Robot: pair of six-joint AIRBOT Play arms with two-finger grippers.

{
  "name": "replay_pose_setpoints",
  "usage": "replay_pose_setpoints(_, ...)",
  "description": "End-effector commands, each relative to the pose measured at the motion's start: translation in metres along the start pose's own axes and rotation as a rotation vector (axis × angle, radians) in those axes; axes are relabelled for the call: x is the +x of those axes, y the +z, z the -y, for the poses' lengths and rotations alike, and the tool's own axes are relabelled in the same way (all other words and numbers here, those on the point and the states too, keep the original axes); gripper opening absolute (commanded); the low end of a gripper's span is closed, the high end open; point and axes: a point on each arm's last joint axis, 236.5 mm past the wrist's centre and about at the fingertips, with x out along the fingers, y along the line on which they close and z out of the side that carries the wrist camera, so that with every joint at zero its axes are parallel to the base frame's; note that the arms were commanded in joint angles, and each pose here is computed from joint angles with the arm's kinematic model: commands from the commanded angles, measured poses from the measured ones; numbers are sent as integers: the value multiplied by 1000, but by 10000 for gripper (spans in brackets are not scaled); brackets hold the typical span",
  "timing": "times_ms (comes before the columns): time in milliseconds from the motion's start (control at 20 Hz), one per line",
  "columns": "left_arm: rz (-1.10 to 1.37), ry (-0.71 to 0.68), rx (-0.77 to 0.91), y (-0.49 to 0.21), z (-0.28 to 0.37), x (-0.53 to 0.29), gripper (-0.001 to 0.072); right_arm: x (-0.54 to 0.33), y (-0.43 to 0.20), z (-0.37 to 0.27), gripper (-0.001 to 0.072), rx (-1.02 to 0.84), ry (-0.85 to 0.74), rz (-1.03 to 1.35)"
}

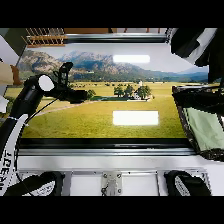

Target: Fold the clothes and pants, and hang the long-sleeved shirts on hangers.

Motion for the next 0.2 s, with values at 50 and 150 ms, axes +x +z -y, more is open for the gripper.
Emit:
replay_pose_setpoints(50, 0, 0, -1, 0, 0, 0, 7, 0, 0, -1, 13, -2, 4, -1)
replay_pose_setpoints(150, 0, 0, -1, 0, 0, 0, 8, 0, 0, -1, 13, -2, 4, -1)
